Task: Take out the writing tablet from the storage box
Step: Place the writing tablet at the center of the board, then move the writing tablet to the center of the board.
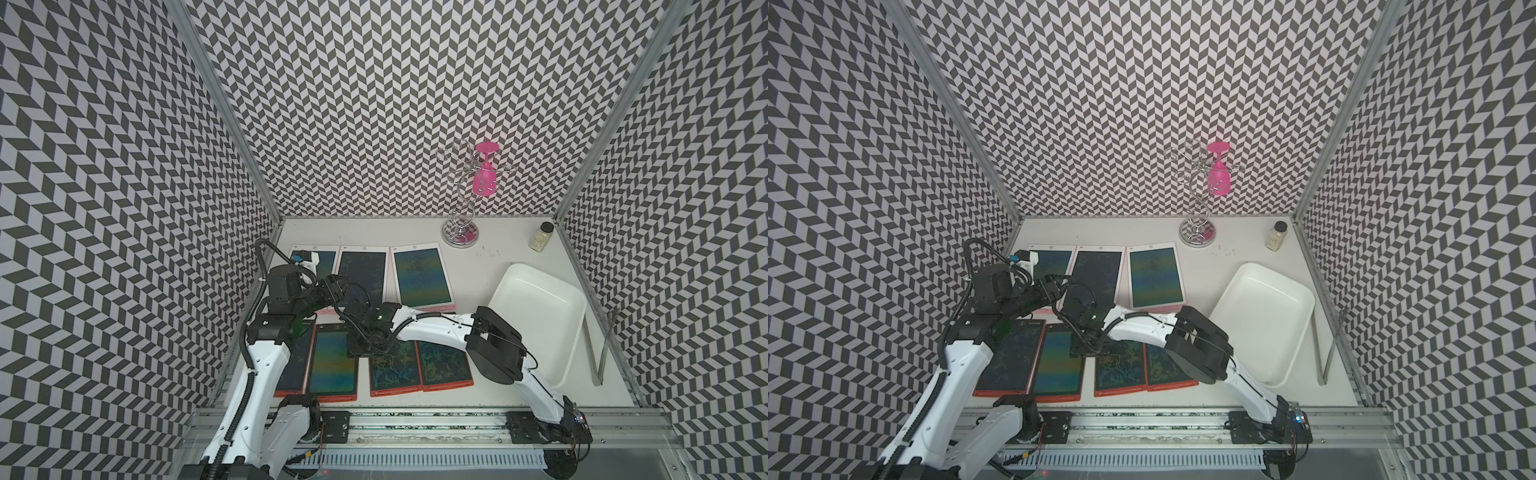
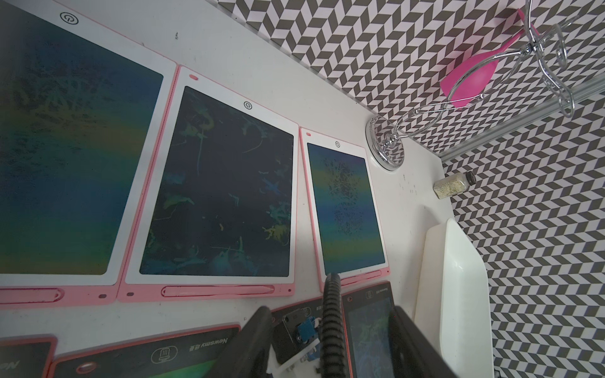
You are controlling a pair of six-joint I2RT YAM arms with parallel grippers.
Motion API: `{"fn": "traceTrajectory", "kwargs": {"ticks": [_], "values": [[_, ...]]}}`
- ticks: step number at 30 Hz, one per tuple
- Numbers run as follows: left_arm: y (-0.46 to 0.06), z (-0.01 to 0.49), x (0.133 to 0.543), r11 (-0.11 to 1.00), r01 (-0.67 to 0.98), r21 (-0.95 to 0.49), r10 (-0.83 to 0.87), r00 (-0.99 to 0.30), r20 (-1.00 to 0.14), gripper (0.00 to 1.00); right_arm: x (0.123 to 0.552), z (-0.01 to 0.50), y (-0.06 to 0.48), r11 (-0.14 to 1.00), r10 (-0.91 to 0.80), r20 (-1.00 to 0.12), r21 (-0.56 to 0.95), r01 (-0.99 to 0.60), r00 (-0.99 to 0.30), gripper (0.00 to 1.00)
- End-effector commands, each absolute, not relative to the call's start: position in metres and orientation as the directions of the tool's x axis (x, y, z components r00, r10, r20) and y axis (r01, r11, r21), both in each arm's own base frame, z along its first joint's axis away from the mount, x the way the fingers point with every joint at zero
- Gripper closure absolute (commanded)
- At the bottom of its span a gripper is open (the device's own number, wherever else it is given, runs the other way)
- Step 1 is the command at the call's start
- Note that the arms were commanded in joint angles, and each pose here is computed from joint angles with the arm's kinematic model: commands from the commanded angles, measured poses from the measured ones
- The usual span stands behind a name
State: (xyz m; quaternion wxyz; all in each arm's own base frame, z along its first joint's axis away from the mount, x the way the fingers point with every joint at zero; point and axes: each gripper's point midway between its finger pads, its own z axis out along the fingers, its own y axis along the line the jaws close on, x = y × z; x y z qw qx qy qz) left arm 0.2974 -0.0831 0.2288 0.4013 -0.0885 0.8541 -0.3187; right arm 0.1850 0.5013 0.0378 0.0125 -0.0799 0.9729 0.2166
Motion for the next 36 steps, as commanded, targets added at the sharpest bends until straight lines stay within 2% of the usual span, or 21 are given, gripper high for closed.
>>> {"fn": "traceTrajectory", "kwargs": {"ticks": [1,8,10,16,21,26,36], "values": [[-0.087,0.218,0.291,0.78,0.11,-0.617,-0.386,-0.691,-0.611,0.42,0.194,0.109,0.506,0.849,-0.138,-0.206,0.479,-0.223,-0.969,0.43],[-0.09,0.217,0.29,0.773,0.122,-0.622,-0.382,-0.693,-0.611,0.42,0.192,0.149,0.462,0.836,-0.102,-0.308,0.489,-0.25,-0.946,0.44],[-0.091,0.217,0.289,0.768,0.127,-0.628,-0.384,-0.693,-0.61,0.42,0.197,0.15,0.438,0.863,-0.071,-0.349,0.447,-0.233,-0.934,0.44],[-0.096,0.214,0.284,0.761,0.129,-0.636,-0.388,-0.694,-0.606,0.39,0.218,0.107,0.331,0.963,-0.012,-0.352,0.247,-0.105,-0.936,0.42],[-0.105,0.209,0.281,0.767,0.13,-0.628,-0.378,-0.699,-0.607,0.39,0.229,0.084,0.268,0.968,0.078,-0.35,0.249,-0.012,-0.934,0.43],[-0.114,0.203,0.282,0.766,0.125,-0.631,-0.373,-0.713,-0.594,0.39,0.229,0.07,0.228,0.977,0.126,-0.348,0.205,0.056,-0.929,0.43],[-0.129,0.2,0.282,0.771,0.131,-0.623,-0.353,-0.727,-0.589,0.39,0.229,0.038,0.194,0.983,0.145,-0.309,0.154,0.101,-0.94,0.42]]}}
